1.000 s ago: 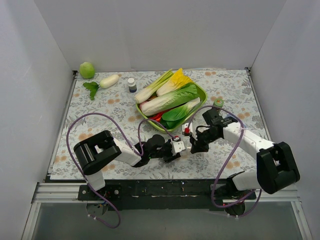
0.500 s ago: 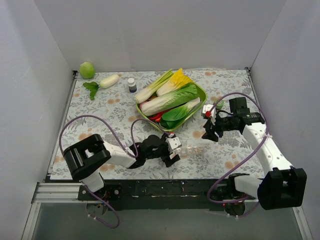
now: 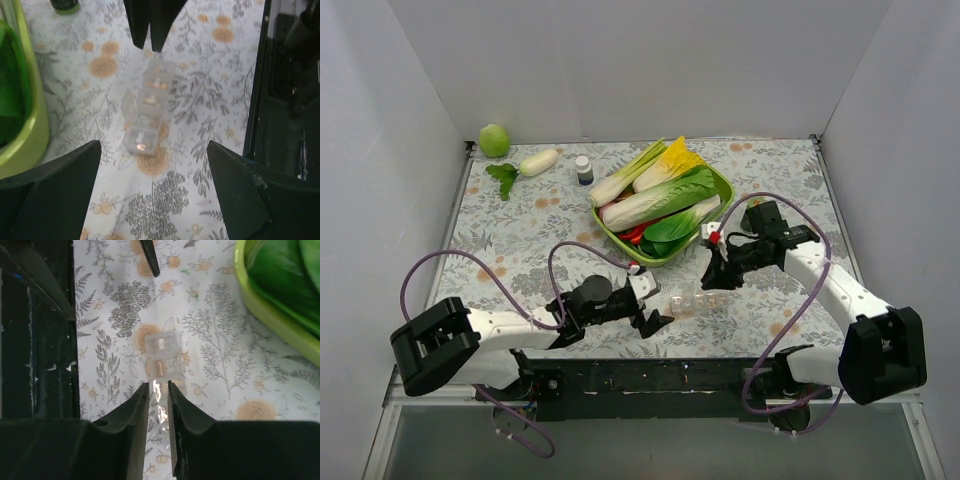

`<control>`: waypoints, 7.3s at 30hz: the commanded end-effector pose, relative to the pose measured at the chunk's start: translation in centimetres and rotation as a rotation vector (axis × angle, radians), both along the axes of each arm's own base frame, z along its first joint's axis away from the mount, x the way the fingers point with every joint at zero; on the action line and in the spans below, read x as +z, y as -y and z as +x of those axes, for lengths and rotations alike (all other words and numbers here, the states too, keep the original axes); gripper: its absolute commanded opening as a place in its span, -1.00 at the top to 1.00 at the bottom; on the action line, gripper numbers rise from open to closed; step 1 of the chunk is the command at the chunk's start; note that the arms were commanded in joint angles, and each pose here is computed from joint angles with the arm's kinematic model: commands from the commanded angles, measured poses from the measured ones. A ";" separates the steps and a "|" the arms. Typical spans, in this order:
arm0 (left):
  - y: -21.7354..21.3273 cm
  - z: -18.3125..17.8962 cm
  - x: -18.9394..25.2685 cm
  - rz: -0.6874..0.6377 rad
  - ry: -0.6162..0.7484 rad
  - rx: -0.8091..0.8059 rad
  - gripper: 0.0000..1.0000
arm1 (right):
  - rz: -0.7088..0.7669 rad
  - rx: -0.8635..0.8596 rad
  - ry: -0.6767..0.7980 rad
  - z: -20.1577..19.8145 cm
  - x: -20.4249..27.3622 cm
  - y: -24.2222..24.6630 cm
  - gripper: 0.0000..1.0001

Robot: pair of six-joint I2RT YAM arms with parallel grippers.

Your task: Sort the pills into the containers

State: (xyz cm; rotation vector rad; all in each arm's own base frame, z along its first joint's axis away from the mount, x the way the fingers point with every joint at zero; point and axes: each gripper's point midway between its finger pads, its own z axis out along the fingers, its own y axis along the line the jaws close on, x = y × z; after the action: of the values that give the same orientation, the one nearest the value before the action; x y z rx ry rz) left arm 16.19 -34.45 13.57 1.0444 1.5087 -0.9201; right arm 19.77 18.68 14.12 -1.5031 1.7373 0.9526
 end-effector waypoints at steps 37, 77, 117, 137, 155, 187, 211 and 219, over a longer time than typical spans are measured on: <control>2.1 1.1 -12.4 0.334 0.067 -0.137 0.60 | -0.141 -0.056 -0.223 3.8 -8.2 -4.2 0.84; -8.1 7.7 8.9 -0.178 -0.285 0.572 -0.97 | 0.237 -0.388 0.140 6.2 2.7 5.9 -0.63; -12.8 6.2 7.1 -0.185 -0.429 0.611 -0.97 | -0.014 -1.004 0.091 22.0 -0.3 15.8 -0.90; -9.3 1.5 6.4 -0.149 -0.292 0.186 -0.96 | -0.082 -0.562 0.210 17.5 -2.2 10.0 0.50; -3.3 2.0 3.4 0.050 -0.133 0.020 -0.96 | -0.041 -0.010 0.101 5.5 -5.3 0.3 -0.12; 9.6 10.1 -2.1 0.306 0.202 -0.226 -0.78 | 0.165 -0.125 0.167 4.9 -0.8 5.0 -0.82; 8.5 8.7 7.5 -0.016 -0.027 -0.015 1.00 | 0.170 -0.014 0.281 3.2 1.6 5.0 -0.84; 5.2 7.2 11.5 -0.248 -0.147 0.109 1.00 | 0.202 0.059 0.246 1.1 5.0 2.3 -0.84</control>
State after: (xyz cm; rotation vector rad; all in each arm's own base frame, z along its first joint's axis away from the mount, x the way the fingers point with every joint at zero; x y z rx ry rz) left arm 23.85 -40.71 21.10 0.9387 1.5579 -0.9871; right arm 22.93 14.17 16.78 -1.4550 1.4392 0.8129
